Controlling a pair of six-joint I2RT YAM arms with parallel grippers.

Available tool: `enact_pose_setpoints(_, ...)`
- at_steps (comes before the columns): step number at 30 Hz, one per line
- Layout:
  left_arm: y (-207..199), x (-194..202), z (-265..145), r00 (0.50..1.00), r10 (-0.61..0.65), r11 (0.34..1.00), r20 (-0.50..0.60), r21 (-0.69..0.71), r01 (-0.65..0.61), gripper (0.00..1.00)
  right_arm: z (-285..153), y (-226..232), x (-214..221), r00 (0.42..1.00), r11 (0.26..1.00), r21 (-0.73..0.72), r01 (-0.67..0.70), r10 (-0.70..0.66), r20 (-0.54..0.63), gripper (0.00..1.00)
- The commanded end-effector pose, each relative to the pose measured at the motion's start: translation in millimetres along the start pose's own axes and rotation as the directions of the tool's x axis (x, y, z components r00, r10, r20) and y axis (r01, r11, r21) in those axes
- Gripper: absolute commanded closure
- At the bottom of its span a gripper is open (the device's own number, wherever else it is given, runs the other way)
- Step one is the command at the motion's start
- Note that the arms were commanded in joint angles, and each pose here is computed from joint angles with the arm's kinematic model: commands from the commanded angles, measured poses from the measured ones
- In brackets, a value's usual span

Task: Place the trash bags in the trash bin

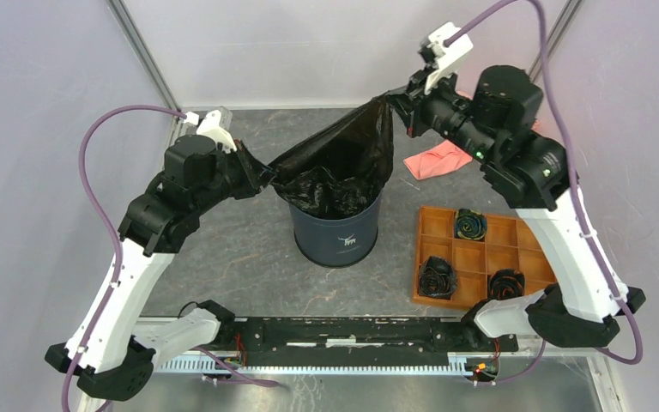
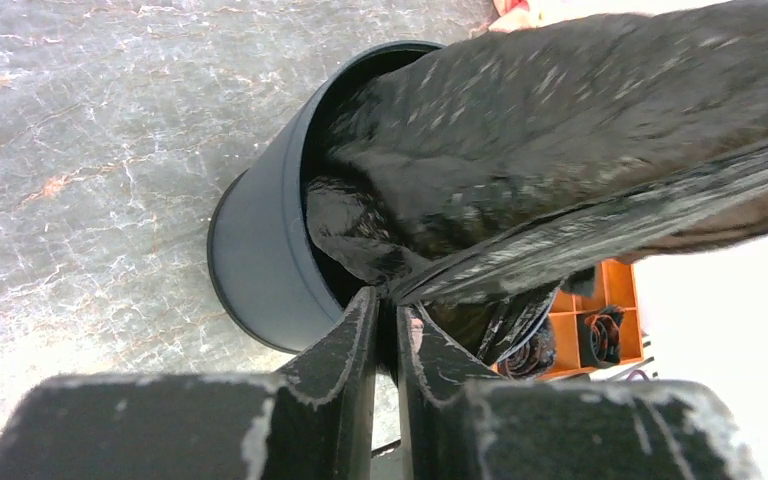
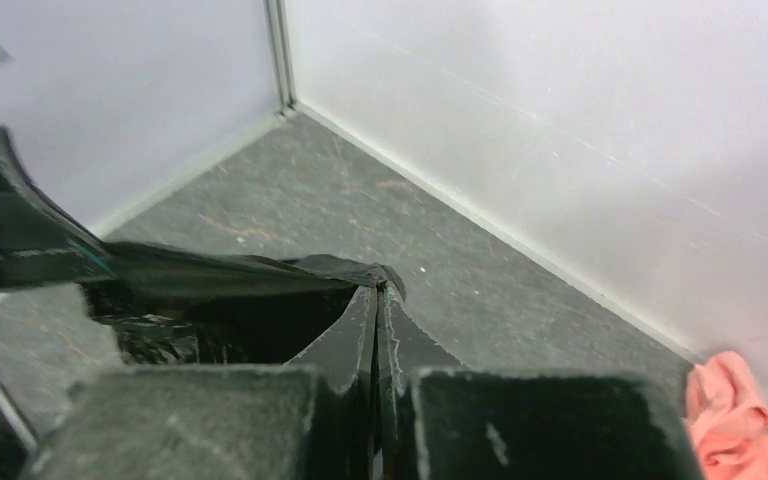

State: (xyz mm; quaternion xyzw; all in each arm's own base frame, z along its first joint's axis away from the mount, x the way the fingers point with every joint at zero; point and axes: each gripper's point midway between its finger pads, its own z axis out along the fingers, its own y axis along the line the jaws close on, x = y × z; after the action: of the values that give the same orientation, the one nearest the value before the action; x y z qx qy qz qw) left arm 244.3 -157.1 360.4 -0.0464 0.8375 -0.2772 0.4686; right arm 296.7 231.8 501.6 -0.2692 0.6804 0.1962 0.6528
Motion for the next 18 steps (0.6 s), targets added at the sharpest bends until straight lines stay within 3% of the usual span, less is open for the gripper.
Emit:
enact_pose_setpoints(1, 4.2, -9.4, -6.3, 0.998, 0.051, 0.999, 0.033, -0.019, -0.051, 0.84, -29.1, 8.5, -33.3, 0.991, 0.993, -0.043, -0.110, 0.113, 0.074, 1.00)
enact_pose_setpoints(9, -6.3, -17.7, -15.0, 0.997, 0.052, 0.998, 0.053, 0.021, -0.054, 0.89, -39.1, 44.8, -28.5, 0.959, 0.938, -0.212, -0.275, 0.284, 0.016, 0.99)
enact_pose_setpoints(14, -4.5, -27.2, -30.8, 0.994, 0.054, 0.998, 0.097, 0.006, -0.055, 0.88, -61.0, 59.4, -58.1, 0.931, 0.897, -0.322, -0.302, 0.350, 0.102, 1.00)
enact_pose_setpoints(18, -3.7, -29.1, -38.7, 0.992, 0.039, 0.999, 0.119, 0.008, -0.040, 0.84, -67.0, 55.0, -73.3, 0.907, 0.889, -0.317, -0.331, 0.392, 0.155, 1.00)
